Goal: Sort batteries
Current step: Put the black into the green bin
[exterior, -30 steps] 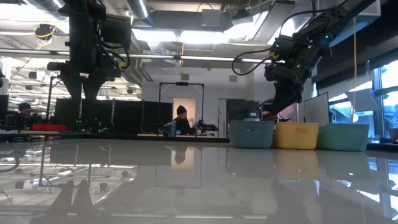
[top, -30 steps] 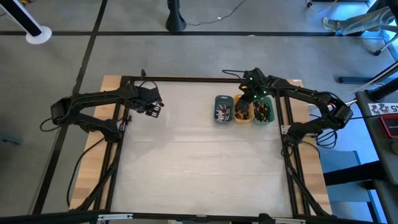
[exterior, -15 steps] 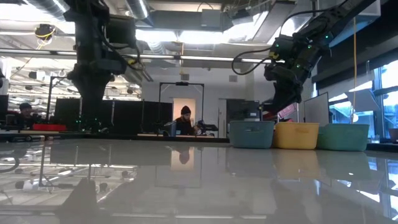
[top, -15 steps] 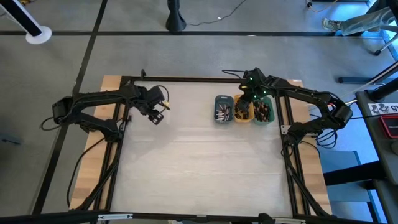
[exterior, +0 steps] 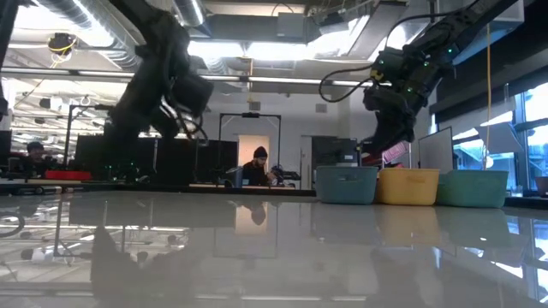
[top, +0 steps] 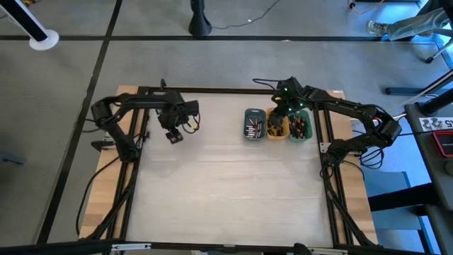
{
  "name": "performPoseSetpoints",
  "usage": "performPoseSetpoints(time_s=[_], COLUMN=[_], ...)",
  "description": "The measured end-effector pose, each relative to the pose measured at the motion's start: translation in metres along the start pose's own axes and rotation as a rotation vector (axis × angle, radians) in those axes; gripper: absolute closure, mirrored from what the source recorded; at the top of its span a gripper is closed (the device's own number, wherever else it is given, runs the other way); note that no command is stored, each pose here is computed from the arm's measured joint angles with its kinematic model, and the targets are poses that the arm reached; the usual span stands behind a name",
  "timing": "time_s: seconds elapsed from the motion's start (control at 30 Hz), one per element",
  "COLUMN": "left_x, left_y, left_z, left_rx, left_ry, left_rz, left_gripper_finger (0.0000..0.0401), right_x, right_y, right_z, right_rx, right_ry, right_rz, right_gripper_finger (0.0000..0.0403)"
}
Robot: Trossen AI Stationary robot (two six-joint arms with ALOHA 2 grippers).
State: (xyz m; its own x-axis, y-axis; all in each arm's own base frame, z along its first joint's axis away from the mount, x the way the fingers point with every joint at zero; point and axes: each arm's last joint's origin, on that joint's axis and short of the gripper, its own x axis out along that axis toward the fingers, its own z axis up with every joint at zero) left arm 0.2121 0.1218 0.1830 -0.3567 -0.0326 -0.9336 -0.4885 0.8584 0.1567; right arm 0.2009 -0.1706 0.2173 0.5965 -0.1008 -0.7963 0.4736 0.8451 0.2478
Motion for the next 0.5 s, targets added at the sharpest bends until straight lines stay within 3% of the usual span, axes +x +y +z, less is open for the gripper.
performPoseSetpoints(time_s=[0.33, 0.5], left_x=[0.0111, 0.0118], left_y=[-0.0019, 0.0054], left_z=[0.0082, 0.0091], left_rx=[0.187, 0.187], left_ry=[0.057, 0.057], left_rz=[-0.002, 0.069], left_gripper_finger=[0.0175, 0.0175], right_x=[0.0000, 0.0000], right_y=[-0.0001, -0.0002], right_z=[0.0006, 0.0009], right_rx=[-0.006, -0.007], right_ry=[-0.006, -0.009], right_rz=[-0.001, -0.001], right_gripper_finger=[0.0322, 0.0322])
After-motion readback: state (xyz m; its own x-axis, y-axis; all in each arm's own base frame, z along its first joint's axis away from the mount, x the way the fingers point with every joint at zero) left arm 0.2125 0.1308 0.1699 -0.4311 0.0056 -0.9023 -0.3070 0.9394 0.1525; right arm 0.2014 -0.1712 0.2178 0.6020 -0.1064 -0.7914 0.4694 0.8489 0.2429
